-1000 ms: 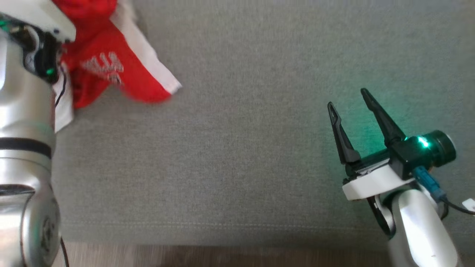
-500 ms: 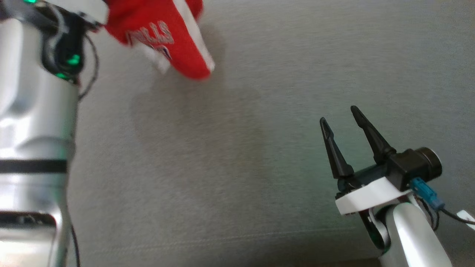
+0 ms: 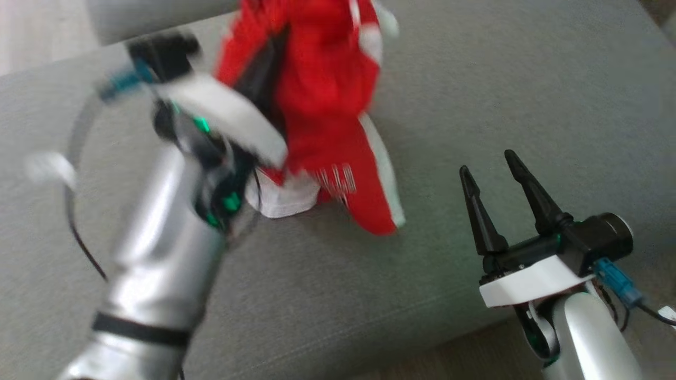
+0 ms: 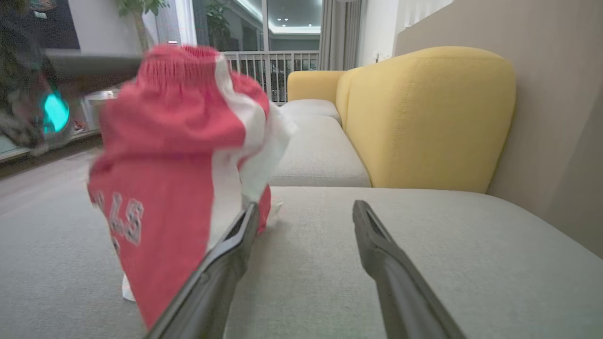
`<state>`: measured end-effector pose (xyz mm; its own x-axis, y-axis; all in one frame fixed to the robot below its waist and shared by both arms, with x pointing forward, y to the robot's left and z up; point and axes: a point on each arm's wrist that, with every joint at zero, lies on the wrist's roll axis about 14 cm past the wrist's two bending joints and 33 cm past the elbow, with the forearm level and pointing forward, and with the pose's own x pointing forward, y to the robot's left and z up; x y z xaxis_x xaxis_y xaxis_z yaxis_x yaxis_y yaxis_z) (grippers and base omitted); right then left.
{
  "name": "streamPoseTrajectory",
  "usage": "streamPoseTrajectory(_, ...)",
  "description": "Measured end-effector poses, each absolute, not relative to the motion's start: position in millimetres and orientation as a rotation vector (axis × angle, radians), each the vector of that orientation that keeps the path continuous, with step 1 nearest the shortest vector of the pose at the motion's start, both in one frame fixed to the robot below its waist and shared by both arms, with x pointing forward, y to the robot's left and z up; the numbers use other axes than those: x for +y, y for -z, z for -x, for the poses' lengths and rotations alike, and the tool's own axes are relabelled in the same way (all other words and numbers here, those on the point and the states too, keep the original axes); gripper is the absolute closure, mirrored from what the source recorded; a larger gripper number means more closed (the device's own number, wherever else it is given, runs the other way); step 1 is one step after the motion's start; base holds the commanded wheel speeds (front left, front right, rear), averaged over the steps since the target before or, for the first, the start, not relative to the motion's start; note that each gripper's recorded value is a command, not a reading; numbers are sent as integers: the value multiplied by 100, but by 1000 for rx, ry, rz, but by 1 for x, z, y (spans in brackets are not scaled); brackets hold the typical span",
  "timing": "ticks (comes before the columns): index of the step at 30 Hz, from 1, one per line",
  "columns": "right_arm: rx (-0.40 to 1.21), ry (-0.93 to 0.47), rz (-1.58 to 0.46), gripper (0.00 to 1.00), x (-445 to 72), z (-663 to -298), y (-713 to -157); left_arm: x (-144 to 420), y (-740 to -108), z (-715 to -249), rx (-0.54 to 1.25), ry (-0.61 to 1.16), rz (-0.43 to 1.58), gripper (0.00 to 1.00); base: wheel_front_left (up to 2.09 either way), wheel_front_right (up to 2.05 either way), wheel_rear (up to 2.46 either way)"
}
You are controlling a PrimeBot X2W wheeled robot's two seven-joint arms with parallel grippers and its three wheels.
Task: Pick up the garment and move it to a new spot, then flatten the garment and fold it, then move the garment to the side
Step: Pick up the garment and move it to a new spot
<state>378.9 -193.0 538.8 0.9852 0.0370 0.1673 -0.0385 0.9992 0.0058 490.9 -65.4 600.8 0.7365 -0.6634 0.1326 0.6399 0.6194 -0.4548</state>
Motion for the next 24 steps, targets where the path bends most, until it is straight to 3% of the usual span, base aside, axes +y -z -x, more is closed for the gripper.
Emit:
streamPoseTrajectory(8, -102, 5, -8, 0, -206, -379, -518, -90, -473, -450, 247, 759, 434, 100, 0, 0, 0)
streamPoseTrajectory(9, -98, 8, -8, 0, -207, -380, -516, -90, -467, -447, 249, 760, 428, 84, 0, 0, 0)
streamPoseTrajectory(10, -96, 8, -9, 0, -207, -381, -515, -91, -464, -444, 244, 758, 409, 0, 0, 0, 0)
streamPoseTrajectory(23, -115, -68, -53, 0, -181, -389, -519, -82, -457, -423, 201, 718, 229, 1, 0, 0, 0)
streamPoseTrajectory(24, -116, -71, -54, 0, -180, -389, -520, -82, -456, -422, 197, 715, 207, 100, 0, 0, 0)
